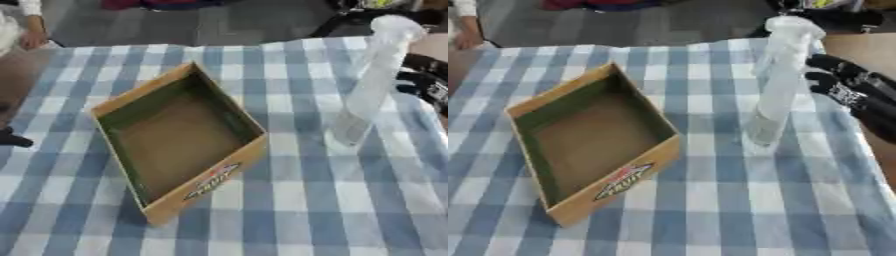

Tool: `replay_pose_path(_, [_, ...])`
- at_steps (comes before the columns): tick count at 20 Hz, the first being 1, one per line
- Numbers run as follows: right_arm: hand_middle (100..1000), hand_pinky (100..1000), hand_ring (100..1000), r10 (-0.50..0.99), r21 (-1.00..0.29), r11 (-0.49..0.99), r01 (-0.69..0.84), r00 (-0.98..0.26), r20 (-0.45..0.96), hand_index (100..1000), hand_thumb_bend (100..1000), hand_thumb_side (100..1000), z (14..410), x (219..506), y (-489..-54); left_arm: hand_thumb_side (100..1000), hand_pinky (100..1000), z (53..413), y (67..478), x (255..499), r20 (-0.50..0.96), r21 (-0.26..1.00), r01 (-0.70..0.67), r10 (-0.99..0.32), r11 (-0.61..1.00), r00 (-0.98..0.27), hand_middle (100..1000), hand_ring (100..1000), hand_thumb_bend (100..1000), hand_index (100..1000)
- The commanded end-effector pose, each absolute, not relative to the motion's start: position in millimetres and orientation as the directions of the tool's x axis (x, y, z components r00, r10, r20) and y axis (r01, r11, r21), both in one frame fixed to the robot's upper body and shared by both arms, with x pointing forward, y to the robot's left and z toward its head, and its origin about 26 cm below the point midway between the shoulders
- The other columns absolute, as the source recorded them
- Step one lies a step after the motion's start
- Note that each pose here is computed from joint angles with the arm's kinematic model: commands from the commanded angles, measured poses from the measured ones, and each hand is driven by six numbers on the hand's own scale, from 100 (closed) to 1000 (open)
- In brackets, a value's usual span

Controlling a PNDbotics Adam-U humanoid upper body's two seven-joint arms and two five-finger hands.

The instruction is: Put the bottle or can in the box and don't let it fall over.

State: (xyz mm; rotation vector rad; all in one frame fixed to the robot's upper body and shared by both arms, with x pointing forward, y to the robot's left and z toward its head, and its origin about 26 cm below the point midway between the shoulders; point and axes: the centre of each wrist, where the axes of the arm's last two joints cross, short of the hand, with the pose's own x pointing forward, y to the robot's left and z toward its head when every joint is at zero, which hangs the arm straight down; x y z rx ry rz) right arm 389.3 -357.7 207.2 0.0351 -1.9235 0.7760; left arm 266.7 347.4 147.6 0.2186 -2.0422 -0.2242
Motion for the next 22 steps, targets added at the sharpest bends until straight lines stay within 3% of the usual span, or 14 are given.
replay_pose_path(1, [1000,977,1000,0.323,-0.521,0.787,-0.330,-0.499,0.804,1000,100,601,218.6,389.7,-360.2,750,1000,155.6,347.8,266.1,0.836,0.272,-0.059,-0.266,0.961,-0.480,898,594,100,970])
replay_pose_path(22, [1000,979,1000,0.302,-0.524,0.775,-0.353,-0.521,0.798,1000,100,604,223.7,393.2,-350.5,751,1000,155.3,347.2,266.2,0.837,0.271,-0.059,-0.266,0.961,-0.479,898,595,100,971])
